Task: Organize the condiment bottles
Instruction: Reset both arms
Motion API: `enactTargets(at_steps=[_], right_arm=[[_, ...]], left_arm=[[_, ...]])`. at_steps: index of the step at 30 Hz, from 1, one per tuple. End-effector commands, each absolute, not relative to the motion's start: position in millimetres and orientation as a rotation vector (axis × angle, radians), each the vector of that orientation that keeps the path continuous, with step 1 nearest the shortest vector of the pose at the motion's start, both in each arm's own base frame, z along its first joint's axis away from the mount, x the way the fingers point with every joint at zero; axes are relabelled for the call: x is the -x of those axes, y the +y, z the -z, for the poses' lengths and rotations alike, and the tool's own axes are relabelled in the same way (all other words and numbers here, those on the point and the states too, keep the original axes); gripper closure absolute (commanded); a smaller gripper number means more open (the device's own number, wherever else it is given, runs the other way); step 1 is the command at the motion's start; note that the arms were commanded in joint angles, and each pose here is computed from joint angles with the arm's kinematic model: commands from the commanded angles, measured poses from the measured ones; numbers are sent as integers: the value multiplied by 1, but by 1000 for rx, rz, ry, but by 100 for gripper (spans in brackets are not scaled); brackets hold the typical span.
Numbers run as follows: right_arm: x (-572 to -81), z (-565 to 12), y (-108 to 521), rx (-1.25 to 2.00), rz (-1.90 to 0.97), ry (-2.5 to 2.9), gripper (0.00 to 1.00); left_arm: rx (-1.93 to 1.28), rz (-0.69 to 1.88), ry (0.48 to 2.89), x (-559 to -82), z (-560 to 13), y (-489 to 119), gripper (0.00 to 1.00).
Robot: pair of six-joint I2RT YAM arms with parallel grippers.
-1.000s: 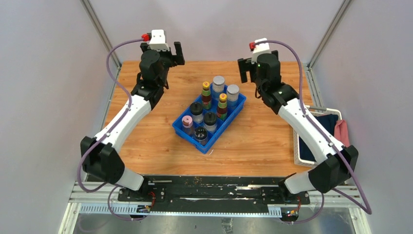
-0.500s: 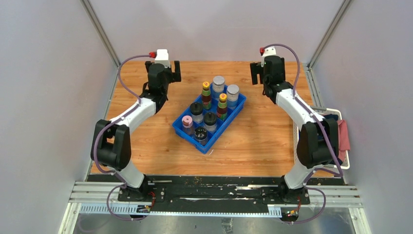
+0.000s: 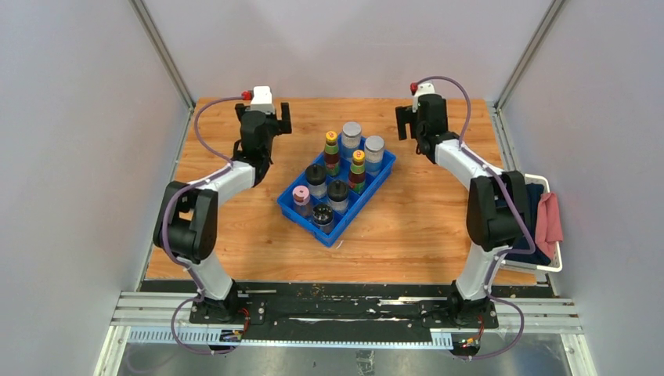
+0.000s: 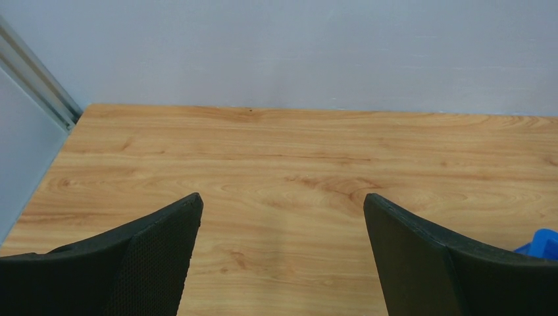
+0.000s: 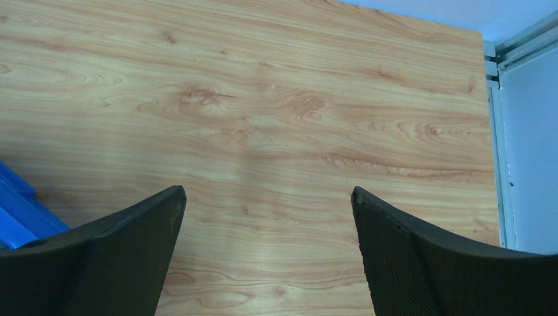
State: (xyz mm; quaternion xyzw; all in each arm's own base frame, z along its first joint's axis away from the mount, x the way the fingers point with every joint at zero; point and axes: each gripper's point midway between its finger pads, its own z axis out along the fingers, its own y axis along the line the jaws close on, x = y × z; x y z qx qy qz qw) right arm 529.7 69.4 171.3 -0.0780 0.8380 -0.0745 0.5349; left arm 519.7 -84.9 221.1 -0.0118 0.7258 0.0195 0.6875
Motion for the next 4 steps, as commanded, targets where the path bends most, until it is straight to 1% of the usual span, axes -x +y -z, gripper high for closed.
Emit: enactTargets(at_steps=[1,4], right_arm=[[-544,-192,62,127,136,1921,1],[-545,-197,57,110,113,1872,0]], left_arm=[[27,-49,1583,-525,-222,-81,0],[15,-50,1583,-525,-222,-82,0]])
